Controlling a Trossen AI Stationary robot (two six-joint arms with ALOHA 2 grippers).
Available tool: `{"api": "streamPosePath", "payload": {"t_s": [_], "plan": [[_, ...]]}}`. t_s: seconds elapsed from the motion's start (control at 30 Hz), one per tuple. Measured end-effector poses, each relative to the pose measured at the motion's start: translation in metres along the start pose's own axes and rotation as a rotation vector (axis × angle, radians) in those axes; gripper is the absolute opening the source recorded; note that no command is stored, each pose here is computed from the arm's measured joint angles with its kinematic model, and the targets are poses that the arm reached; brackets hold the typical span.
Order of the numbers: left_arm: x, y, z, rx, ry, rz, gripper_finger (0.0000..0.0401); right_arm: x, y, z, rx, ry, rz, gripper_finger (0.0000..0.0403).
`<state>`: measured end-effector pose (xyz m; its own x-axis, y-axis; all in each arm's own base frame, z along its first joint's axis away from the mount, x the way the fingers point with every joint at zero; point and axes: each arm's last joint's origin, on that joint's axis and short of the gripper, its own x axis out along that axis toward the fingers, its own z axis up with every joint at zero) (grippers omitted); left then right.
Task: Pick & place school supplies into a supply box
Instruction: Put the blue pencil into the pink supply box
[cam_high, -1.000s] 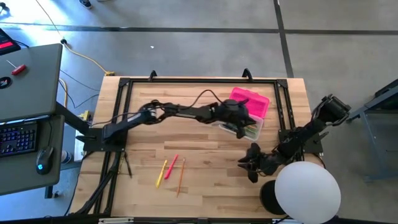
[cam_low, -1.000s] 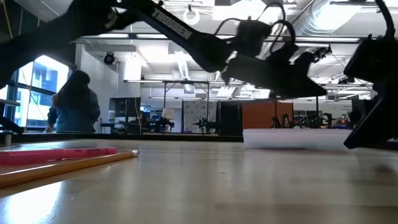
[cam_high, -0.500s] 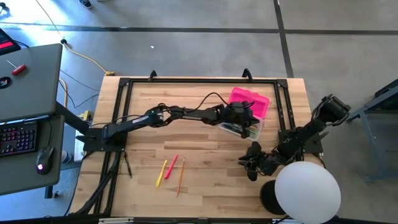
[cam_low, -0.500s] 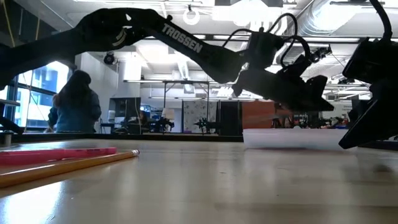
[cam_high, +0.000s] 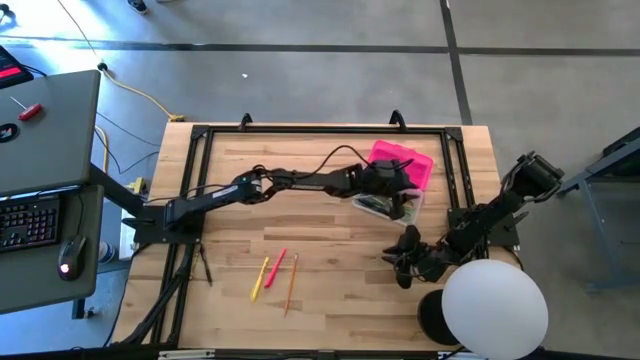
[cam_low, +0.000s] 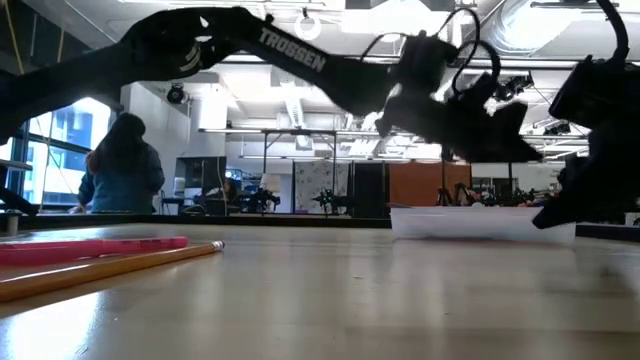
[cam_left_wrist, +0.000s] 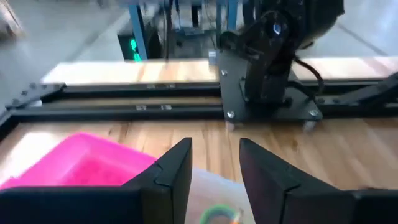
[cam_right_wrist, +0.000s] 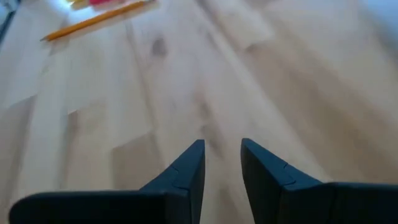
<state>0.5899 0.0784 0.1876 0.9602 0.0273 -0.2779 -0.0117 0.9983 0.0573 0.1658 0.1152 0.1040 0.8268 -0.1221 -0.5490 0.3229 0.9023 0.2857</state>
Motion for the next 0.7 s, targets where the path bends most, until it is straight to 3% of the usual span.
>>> {"api": "streamPosePath", "payload": {"t_s": [0.1,0.3,0.5,0.7], "plan": [[-0.013,0.0,0.021,-0.021,0.021,-0.019,0.016,0.0,-0.002,0.002,-0.11,-0.07,-0.062,0.0083],[-0.068,0.008,0.06,-0.024,0.301,0.035,0.0137,0.0,-0.001,0.01,-0.197,-0.188,-0.14,0.0083],[-0.148,0.025,0.105,-0.049,0.516,0.195,0.0118,-0.001,-0.004,0.019,-0.305,-0.25,-0.216,0.0083],[-0.234,0.005,0.163,0.003,0.51,0.388,0.0115,0.014,-0.022,0.042,-0.375,-0.23,-0.3,0.0083]]}}
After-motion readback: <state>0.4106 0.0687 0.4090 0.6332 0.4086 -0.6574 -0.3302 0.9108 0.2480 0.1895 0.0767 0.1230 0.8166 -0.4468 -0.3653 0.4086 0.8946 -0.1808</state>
